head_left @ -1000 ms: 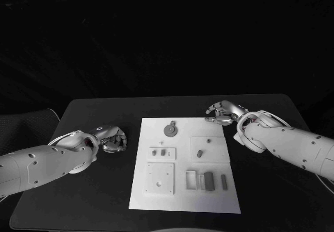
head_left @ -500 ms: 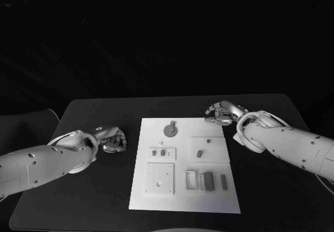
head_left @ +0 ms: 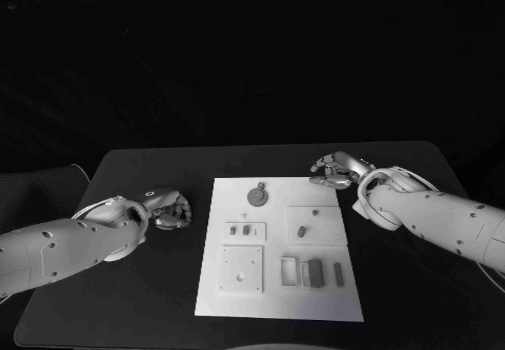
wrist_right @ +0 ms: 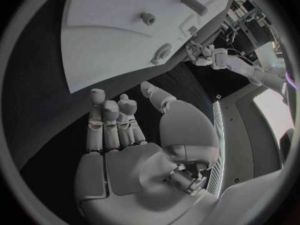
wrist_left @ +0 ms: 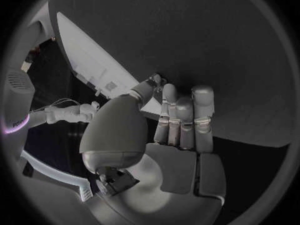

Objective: Assemble the parts on the task board

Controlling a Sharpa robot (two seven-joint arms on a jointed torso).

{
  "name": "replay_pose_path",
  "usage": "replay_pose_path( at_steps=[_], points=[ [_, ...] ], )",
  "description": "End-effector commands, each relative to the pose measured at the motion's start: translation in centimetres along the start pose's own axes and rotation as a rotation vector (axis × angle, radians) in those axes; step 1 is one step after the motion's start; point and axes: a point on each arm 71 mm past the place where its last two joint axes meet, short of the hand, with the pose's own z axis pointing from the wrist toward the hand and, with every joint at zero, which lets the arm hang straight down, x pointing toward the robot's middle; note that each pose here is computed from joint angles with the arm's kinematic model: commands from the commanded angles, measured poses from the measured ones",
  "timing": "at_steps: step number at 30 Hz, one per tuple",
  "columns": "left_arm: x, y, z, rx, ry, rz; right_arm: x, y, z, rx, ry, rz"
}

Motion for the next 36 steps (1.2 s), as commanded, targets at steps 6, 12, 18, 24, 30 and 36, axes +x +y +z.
replay_pose_path(
  at_steps=[6,12,18,24,30,36],
  points=[
    [0.25,-0.53,0.03,0.027,0.006,-0.002,0.1,0.1,0.0,-0.006,0.007,0.0],
    [0.26,-0.72,0.07,0.035,0.005,-0.004,0.1,0.1,0.0,-0.006,0.007,0.0],
    [0.3,-0.99,0.03,0.042,0.006,-0.012,0.0,0.0,-0.1,-0.004,0.007,0.0],
    [0.29,-1.43,-0.18,0.051,0.018,-0.024,0.0,0.0,-0.1,-0.003,0.007,-0.001],
    [-1.14,-2.02,0.04,0.062,-0.001,-0.015,0.1,0.0,0.0,-0.003,0.008,-0.001],
    [-3.61,-3.44,0.58,0.092,-0.034,-0.005,0.1,0.0,0.0,-0.003,0.009,-0.001]
  ],
)
